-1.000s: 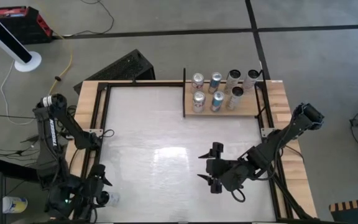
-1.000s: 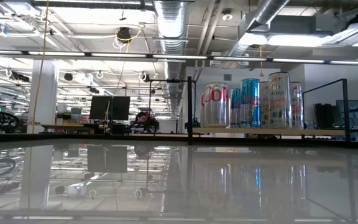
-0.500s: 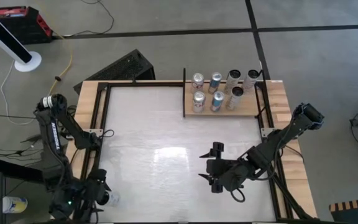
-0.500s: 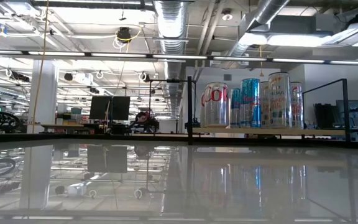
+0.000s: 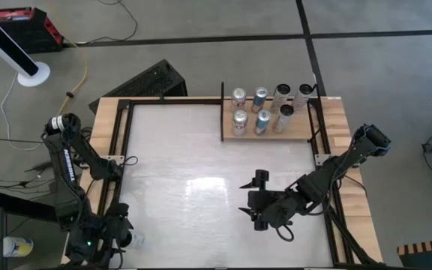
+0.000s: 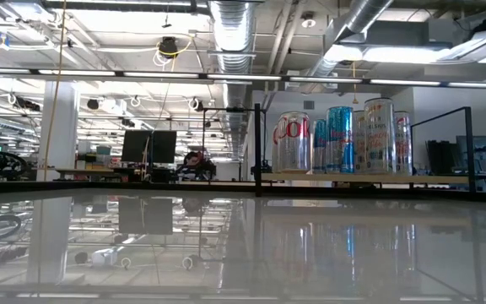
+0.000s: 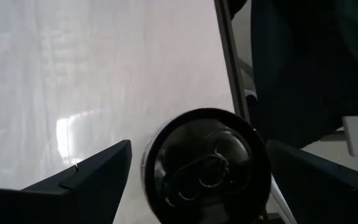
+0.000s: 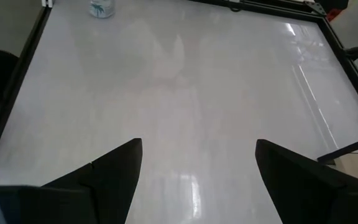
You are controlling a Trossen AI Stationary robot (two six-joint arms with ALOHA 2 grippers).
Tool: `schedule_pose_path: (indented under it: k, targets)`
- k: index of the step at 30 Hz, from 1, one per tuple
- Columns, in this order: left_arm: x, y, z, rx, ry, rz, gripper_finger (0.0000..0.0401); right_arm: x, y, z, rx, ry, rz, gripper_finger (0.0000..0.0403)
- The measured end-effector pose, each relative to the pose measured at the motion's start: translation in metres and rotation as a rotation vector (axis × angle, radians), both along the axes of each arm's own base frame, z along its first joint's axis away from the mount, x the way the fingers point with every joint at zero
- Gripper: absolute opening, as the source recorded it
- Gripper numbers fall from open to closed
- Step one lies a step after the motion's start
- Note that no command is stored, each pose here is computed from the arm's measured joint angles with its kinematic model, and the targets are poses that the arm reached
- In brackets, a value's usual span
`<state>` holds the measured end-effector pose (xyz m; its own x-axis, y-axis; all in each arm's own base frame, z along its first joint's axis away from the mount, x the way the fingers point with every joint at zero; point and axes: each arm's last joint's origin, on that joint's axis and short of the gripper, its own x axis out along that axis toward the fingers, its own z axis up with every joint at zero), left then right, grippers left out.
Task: Place canned beverage on shelf
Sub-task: Put the black can on the shelf
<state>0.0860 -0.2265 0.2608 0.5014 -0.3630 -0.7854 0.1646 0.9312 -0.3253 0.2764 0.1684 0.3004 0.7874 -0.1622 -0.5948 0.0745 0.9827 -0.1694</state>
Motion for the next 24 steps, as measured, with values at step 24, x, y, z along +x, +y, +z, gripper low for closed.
schedule_pose_path:
  k: [24]
  targets:
    - [0.089, 0.065, 0.071, 0.161, -0.187, -0.183, 0.0240, -0.037, -0.011, 0.038, -0.016, -0.061, 0.063, 0.0336]
